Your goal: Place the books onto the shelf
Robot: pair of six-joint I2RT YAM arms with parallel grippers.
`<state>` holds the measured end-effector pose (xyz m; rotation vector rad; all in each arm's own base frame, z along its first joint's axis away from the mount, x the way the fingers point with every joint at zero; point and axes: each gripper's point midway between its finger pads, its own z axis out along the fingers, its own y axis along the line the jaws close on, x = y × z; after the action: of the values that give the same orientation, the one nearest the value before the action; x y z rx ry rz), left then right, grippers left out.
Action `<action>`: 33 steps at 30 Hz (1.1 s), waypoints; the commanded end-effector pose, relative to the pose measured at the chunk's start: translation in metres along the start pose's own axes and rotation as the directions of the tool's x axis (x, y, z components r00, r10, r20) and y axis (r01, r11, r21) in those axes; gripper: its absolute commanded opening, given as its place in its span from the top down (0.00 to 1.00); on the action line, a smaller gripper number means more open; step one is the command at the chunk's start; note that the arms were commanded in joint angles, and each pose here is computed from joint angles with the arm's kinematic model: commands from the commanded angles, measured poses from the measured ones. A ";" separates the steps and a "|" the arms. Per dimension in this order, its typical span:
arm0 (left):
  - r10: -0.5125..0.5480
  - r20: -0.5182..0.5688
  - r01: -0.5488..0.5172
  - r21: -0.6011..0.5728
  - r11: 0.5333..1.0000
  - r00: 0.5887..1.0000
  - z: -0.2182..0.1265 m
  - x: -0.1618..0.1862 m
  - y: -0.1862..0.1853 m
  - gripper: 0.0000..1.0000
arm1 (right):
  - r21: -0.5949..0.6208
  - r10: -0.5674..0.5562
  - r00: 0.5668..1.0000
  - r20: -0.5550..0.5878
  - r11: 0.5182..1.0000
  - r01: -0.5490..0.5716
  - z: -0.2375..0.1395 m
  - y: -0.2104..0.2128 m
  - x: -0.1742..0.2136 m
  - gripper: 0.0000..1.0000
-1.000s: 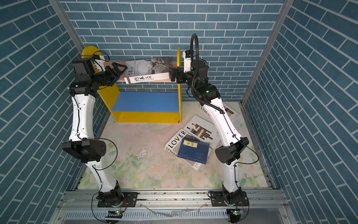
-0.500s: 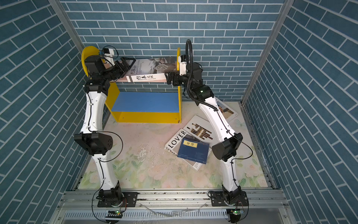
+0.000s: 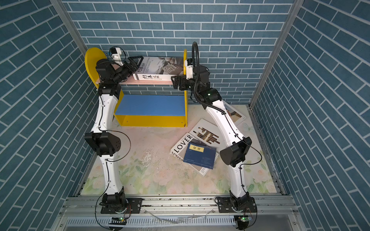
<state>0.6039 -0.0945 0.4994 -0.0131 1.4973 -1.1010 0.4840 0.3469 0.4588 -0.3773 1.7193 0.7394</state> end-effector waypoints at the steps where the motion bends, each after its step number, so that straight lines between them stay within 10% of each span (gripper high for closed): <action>1: -0.017 -0.093 0.024 0.074 0.997 0.996 0.010 0.031 -0.034 0.00 | 0.001 -0.019 0.999 0.049 1.000 0.019 -0.014 0.007 -0.019 0.02; 33: -0.095 -0.176 0.066 -0.166 0.984 0.980 -0.015 0.047 -0.007 0.00 | 0.015 0.000 0.998 0.068 1.000 -0.001 -0.021 0.006 -0.024 0.02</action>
<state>0.5858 -0.0953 0.4921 -0.0862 1.6234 -1.0442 0.4809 0.3416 0.4672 -0.3625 1.6955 0.7306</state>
